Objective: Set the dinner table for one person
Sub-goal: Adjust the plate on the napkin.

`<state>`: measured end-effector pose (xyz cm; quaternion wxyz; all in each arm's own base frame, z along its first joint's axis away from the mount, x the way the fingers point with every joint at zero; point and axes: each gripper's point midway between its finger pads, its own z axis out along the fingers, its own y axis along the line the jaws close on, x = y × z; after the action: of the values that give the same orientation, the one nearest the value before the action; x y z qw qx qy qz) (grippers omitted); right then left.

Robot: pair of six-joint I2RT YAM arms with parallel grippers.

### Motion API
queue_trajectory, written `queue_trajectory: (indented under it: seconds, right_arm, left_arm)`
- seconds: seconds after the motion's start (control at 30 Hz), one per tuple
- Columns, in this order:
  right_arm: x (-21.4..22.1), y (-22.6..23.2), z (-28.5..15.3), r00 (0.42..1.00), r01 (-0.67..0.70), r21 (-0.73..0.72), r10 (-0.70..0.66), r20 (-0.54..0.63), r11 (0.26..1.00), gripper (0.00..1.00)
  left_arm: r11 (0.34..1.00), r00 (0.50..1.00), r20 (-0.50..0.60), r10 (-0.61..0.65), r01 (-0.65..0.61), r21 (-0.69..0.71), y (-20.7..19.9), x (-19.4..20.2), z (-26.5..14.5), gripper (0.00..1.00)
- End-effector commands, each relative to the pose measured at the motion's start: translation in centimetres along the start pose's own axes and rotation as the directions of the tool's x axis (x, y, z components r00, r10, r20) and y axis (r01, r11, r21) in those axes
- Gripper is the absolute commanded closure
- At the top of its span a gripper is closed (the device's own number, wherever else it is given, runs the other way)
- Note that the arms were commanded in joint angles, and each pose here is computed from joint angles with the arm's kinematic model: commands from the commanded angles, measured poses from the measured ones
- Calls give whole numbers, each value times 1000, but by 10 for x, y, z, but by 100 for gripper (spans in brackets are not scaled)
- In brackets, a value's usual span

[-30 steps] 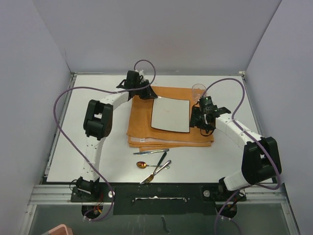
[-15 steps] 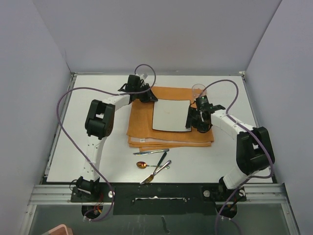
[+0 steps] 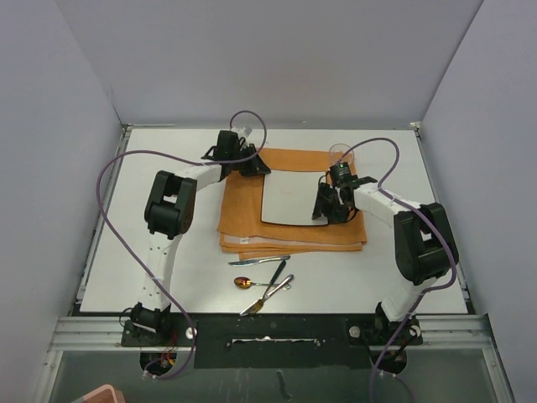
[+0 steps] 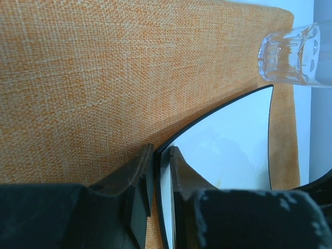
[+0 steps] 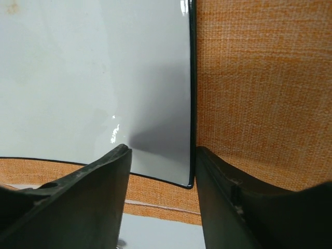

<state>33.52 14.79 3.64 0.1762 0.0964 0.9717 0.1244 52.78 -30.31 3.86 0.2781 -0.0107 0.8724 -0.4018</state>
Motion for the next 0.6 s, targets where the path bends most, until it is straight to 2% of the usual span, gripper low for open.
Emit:
queue_trajectory:
  seconds: [0.0,0.17,0.27,0.33,0.57]
  right_arm:
    - [-23,19,-7,997,1,-42,2,76,999,55]
    - [-27,19,-6,995,6,-21,-4,100,1000,83]
    - [-29,19,-5,995,8,-19,-7,104,1000,89]
    - [-30,20,-5,994,12,-18,-10,113,1000,97]
    - [-35,21,-2,992,17,-14,-15,123,1000,98]
  left_arm:
    - [998,998,53,38,-35,-50,-1,-19,-20,100]
    - [998,998,56,32,-29,-48,-2,-21,-20,100]
    - [998,998,54,30,-27,-48,-2,-22,-20,100]
    - [998,998,53,30,-27,-50,-2,-22,-20,100]
    - [998,997,58,41,-38,-49,-6,-27,-22,100]
